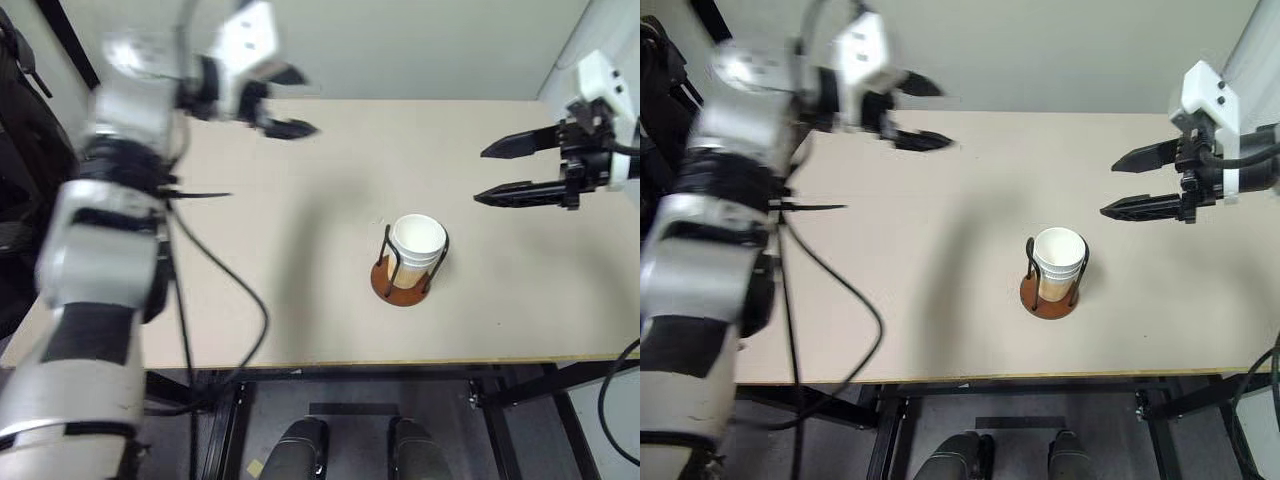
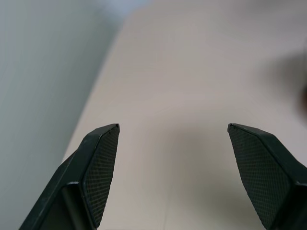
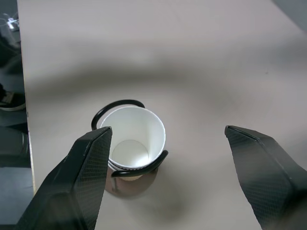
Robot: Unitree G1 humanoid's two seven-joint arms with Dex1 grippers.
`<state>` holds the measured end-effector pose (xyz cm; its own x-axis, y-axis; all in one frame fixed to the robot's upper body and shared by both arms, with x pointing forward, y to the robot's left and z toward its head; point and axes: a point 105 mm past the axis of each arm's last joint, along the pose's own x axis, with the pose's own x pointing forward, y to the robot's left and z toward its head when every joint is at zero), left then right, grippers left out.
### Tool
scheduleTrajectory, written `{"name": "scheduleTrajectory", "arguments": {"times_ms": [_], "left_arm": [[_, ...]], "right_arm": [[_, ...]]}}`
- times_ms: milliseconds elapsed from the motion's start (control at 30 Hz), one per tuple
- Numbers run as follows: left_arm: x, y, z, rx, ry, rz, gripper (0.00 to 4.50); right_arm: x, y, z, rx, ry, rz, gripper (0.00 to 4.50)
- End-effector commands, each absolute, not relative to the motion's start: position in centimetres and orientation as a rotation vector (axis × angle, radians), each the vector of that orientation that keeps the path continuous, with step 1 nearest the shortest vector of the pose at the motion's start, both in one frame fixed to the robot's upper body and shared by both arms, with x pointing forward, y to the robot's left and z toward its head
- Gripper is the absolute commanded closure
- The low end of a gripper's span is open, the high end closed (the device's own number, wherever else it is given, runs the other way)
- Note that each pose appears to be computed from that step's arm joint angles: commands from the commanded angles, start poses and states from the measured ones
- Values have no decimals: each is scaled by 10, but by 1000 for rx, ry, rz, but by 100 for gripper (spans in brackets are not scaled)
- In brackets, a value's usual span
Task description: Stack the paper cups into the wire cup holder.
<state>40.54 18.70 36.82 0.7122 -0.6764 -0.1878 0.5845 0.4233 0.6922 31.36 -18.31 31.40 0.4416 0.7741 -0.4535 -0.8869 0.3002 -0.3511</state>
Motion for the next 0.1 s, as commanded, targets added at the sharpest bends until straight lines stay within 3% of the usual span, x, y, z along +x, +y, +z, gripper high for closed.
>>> {"name": "scheduleTrajectory", "arguments": {"times_ms": [33, 100], "left_arm": [[384, 248, 399, 761, -192, -527, 64], [370, 284, 394, 719, -167, -405, 64]], "right_arm": [[312, -180, 331, -664, 155, 1116, 59], [314, -181, 332, -667, 152, 1116, 59]]}}
